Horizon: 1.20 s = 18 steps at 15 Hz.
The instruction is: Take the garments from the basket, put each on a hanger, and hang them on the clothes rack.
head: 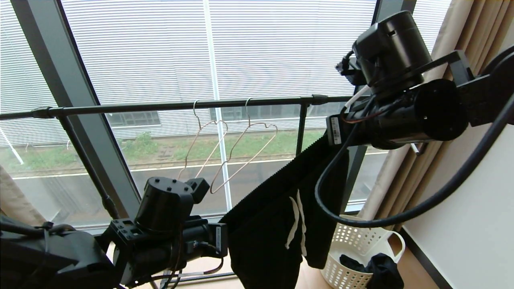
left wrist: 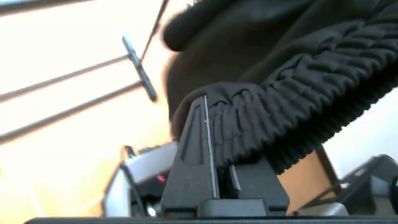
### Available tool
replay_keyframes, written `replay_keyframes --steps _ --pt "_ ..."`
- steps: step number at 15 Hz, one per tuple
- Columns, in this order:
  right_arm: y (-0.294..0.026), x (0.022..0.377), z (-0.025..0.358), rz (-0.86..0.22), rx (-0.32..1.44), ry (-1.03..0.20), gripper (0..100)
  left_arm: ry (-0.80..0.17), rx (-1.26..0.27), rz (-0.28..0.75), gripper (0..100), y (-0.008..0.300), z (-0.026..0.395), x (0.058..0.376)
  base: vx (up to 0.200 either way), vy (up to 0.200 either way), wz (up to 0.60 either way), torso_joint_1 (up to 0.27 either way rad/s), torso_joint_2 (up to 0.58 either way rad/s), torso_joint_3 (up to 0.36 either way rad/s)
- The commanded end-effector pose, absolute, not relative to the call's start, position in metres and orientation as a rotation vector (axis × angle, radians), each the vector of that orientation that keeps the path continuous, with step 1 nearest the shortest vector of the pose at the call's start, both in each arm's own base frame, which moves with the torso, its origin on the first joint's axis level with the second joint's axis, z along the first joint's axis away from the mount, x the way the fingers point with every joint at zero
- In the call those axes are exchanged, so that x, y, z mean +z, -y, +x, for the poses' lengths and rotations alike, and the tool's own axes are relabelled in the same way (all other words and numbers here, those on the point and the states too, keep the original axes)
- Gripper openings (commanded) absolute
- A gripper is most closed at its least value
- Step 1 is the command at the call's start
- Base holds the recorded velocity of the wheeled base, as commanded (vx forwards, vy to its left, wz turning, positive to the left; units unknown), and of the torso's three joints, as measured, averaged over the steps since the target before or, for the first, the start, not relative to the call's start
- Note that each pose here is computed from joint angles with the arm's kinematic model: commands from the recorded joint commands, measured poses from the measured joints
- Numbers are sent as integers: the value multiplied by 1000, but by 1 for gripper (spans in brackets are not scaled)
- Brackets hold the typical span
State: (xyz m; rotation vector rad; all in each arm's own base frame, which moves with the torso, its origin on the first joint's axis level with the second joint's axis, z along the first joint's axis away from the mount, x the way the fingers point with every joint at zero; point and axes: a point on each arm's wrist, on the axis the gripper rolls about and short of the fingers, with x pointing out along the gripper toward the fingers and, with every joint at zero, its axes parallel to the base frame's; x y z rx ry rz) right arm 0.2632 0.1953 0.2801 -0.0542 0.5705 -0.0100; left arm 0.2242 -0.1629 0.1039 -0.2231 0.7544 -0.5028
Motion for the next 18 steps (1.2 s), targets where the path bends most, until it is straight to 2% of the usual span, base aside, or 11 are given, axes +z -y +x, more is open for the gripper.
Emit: replay_keyframes --steps 1,2,5,9,11,13,16,18 --pt "-170 280 241 -36 -28 -556 0 -633 -469 -208 0 151 235 151 0 0 0 0 0 0" --pt "-165 273 235 -31 -23 -538 0 -641 -411 -169 0 147 247 168 0 0 0 0 0 0" --pt "-164 277 223 -38 17 -517 0 -611 -387 -93 0 134 254 198 0 0 0 0 0 0" --pt "-183 275 207 -61 123 -527 0 -567 -374 -69 0 131 262 207 0 0 0 0 0 0" --pt "-192 263 215 -96 126 -561 0 -550 -390 -38 0 134 267 209 0 0 0 0 0 0" --pt "-189 249 212 -164 166 -611 0 -526 -409 3 0 139 276 212 0 0 0 0 0 0" --pt "-173 253 197 -149 185 -593 0 -505 -454 15 0 162 289 208 0 0 0 0 0 0" --pt "-175 246 189 -171 207 -610 0 -486 -454 7 0 173 309 208 0 0 0 0 0 0"
